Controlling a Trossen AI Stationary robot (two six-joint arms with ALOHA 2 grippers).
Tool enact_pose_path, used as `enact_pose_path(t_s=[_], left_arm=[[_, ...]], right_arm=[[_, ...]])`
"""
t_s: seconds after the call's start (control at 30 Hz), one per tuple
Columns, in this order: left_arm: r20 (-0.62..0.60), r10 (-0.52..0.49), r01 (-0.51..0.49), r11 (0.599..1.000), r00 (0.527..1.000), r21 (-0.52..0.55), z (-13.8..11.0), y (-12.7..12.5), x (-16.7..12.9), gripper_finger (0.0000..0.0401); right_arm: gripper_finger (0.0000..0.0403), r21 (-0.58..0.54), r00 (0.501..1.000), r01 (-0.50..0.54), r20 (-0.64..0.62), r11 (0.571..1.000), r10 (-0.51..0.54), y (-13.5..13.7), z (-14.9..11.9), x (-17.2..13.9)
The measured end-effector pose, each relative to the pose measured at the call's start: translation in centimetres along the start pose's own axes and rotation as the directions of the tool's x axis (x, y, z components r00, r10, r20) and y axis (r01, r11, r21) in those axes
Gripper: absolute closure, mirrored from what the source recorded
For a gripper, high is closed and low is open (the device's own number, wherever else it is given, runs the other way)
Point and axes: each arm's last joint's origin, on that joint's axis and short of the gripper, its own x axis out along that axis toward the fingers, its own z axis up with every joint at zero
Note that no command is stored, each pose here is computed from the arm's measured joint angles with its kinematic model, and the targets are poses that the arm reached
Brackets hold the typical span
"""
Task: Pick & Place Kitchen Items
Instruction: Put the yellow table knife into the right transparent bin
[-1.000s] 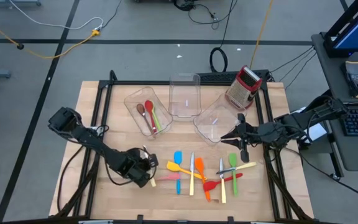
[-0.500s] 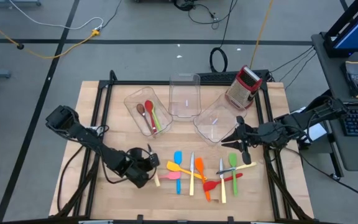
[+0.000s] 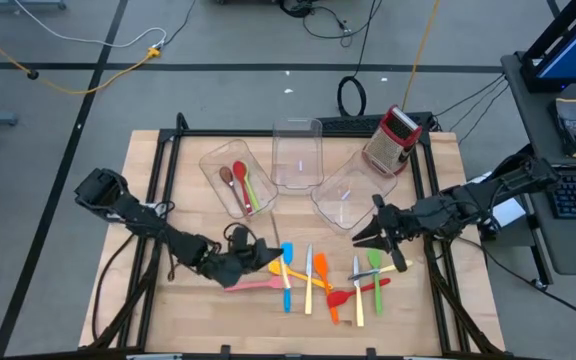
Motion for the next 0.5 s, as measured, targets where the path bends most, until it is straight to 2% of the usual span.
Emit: enact_pose_path(t_s=[0.23,0.5], left_arm=[[0.031,-0.196,0.193,0.977,0.98,0.089,1.3,-2.9,1.1,0.0377],[0.021,-0.283,0.275,0.944,0.959,0.182,2.7,-4.8,2.1,0.0377]], right_arm=[[0.0331,0.002,1.0,-0.013,0.02,1.0,0.013,0.3,0.1,2.6],[0.0295,-0.008,0.999,-0.016,0.03,1.0,0.016,0.6,-0.2,5.6]])
